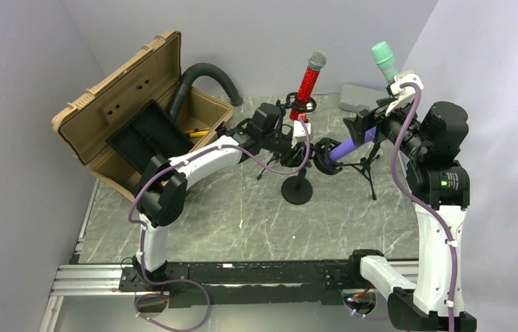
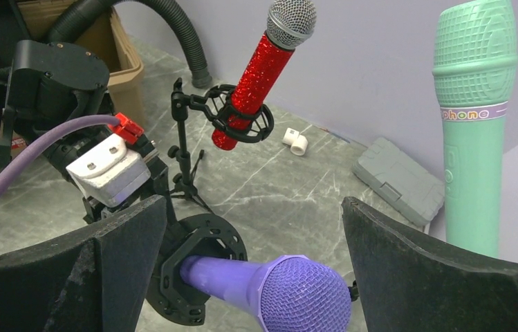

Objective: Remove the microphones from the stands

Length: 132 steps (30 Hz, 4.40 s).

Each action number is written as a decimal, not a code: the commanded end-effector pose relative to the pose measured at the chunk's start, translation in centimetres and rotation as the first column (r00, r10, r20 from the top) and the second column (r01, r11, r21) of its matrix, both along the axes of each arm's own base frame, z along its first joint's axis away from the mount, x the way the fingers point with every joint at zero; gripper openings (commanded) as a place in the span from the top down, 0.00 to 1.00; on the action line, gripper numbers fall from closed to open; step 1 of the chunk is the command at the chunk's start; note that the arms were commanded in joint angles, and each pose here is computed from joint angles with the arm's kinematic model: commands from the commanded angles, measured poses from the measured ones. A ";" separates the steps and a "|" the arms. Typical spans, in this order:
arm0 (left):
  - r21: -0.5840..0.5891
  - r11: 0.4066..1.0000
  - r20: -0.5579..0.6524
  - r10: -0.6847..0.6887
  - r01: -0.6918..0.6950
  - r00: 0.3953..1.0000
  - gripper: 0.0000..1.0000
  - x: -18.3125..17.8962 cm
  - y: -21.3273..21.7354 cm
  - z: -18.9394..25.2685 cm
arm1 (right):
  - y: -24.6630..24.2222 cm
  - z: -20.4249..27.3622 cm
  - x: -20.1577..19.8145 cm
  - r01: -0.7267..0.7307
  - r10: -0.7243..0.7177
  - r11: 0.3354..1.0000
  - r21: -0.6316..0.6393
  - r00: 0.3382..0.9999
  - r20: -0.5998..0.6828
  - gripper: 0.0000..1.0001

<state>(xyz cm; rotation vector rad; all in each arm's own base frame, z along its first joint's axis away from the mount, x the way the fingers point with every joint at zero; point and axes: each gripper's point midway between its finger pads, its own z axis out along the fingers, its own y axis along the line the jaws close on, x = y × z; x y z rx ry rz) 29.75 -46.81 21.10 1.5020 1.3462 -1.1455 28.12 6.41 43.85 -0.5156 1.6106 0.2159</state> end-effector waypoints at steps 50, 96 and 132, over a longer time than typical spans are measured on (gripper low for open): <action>-0.214 0.896 0.021 0.403 -0.390 0.915 1.00 -1.6 15.8 3.3 | 10.1 -5.7 -1.7 -0.486 0.515 0.836 0.254 0.855 -0.057 0.01; -0.193 0.938 -0.041 0.286 -0.288 0.957 1.00 -2.8 14.6 0.8 | 16.4 -9.1 -0.7 -0.696 0.713 0.630 0.345 0.694 0.097 0.81; -0.135 0.923 0.110 0.375 -0.360 0.921 0.93 -0.8 15.8 0.7 | 4.8 -8.2 -1.0 -0.161 0.175 0.983 0.092 0.967 -0.186 1.00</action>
